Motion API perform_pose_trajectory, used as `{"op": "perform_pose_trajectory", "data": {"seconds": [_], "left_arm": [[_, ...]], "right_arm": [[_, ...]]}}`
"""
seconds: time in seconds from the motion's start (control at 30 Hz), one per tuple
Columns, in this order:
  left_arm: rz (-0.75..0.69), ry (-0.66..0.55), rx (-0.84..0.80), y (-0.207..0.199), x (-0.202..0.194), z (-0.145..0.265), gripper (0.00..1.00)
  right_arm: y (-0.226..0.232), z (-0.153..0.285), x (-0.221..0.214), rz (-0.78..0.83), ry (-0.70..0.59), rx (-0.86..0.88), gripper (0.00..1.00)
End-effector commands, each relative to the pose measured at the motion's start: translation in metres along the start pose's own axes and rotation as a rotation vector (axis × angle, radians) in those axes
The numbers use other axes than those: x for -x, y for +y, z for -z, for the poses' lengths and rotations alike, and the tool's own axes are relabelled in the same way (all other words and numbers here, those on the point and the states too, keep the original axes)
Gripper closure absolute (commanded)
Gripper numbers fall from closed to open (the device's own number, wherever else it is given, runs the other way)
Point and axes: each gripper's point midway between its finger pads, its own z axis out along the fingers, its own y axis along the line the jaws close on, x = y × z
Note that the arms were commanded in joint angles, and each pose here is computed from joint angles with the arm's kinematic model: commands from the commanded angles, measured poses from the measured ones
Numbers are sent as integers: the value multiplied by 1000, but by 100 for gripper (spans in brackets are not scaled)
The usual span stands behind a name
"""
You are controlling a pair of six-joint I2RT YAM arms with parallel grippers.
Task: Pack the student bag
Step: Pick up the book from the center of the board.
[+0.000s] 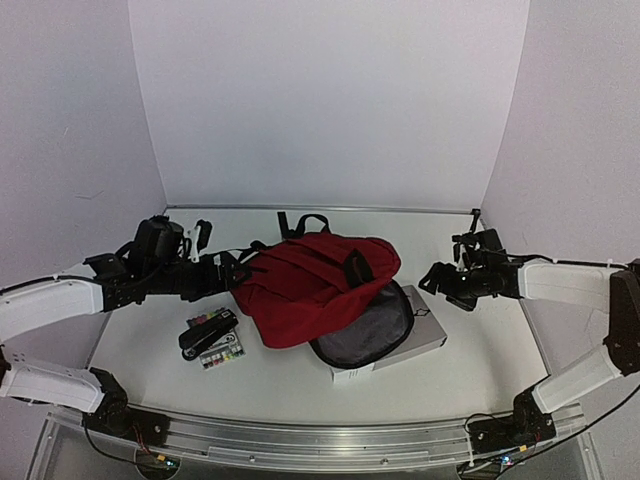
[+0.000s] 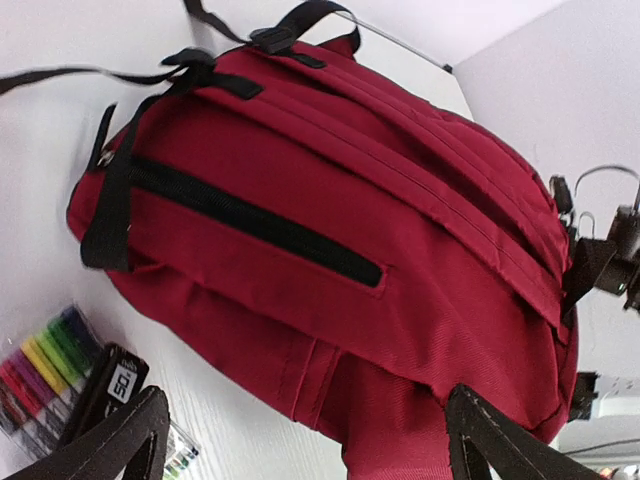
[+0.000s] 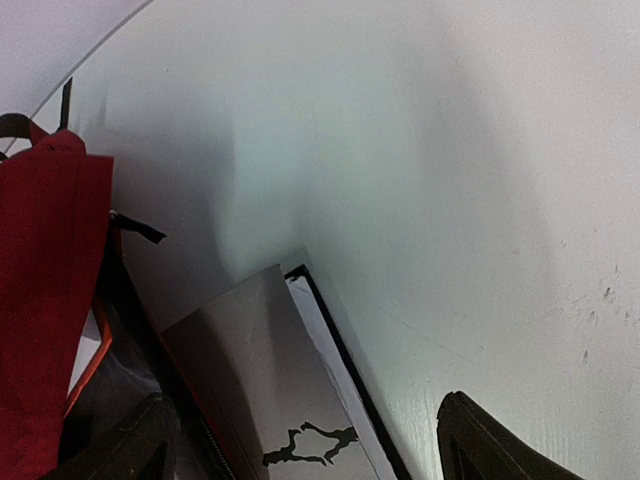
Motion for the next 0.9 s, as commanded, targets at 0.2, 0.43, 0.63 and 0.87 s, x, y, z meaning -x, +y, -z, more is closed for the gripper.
{"op": "perform_pose_trajectory", "data": {"seconds": [0.2, 0.43, 0.63, 0.87], "left_arm": [[288, 74, -68, -11, -66, -29, 11], [259, 153, -156, -42, -89, -67, 19], [249, 108, -190, -43, -76, -103, 24], [281, 35, -301, -37, -26, -141, 30]], "right_arm": [[-5, -11, -48, -69, 132, 79, 28], [-10, -14, -72, -105, 184, 108, 36], [-4, -16, -90, -104, 238, 152, 45], [12, -13, -102, -80, 259, 198, 48]]}}
